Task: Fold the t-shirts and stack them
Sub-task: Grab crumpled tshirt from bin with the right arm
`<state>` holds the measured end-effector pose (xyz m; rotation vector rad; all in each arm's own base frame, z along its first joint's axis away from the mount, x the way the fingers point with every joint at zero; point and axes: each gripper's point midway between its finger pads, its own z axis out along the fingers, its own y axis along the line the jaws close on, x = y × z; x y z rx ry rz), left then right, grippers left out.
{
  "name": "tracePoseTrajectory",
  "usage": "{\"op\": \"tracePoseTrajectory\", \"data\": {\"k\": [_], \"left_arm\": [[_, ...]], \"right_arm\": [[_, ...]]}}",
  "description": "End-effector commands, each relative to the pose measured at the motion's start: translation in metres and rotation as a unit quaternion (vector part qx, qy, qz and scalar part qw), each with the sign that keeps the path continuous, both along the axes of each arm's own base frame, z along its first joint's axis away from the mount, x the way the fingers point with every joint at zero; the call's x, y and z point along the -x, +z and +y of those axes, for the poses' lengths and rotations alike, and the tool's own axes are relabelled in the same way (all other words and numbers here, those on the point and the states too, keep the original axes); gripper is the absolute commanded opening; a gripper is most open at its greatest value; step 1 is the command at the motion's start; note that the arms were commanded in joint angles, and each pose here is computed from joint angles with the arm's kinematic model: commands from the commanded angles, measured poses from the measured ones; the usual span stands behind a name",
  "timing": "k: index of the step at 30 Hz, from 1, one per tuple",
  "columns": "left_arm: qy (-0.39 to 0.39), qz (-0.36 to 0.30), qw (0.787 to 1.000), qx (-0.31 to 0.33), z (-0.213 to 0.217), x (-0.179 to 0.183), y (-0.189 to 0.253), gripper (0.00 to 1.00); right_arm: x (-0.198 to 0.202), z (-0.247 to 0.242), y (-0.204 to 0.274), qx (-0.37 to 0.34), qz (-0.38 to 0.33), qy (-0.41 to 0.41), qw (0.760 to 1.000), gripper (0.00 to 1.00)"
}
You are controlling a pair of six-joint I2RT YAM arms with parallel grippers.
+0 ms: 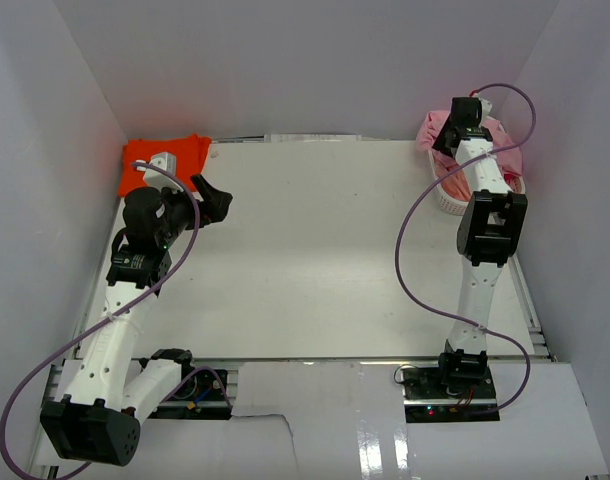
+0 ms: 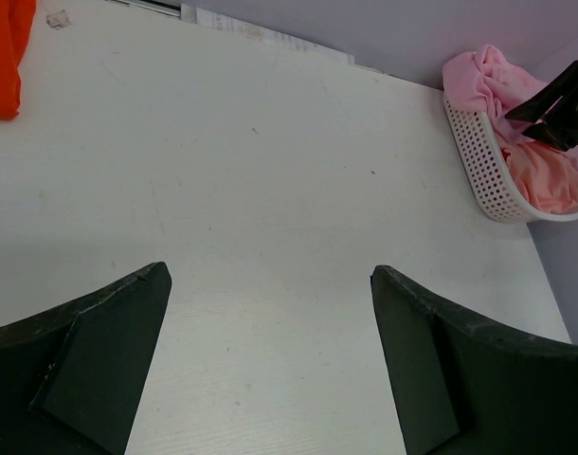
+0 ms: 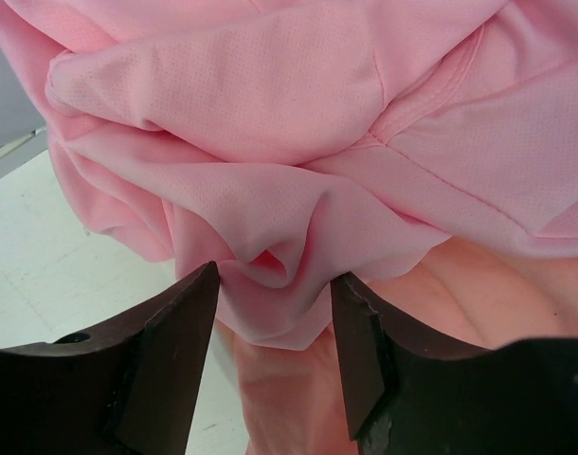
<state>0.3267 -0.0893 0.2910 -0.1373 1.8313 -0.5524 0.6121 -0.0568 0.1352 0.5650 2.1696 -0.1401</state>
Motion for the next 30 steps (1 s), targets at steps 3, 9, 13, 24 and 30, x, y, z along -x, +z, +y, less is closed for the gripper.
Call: {"op": "tracePoseTrajectory", "data": {"k": [3,9,13,24,30], "left_arm": [[0.004,-0.003,1.0,-0.003,0.004,0.0,0.001,0.98],[0.005,0.0,1.0,-0.003,0.005,0.0,-0.001,0.98],[0.004,0.001,1.0,-0.002,0.005,0.0,-0.001,0.98],[0.005,0.003,1.0,0.0,0.007,0.0,-0.003,0.98],[0.012,-0.003,1.0,0.0,0.009,0.001,0.001,0.98]], "right_arm": [[-0.012,0.0,0.002,-0.002,-0.021,0.003,1.0,0.52],[-0.011,0.0,0.005,-0.001,-0.022,0.003,1.0,0.12],[-0.01,0.005,0.016,-0.007,-0.03,0.017,0.999,0.08],[0.011,0.065,0.155,-0.04,-0.138,0.163,0.976,0.08],[0.06,0.119,0.226,-0.082,-0.193,0.275,0.938,0.08]]}}
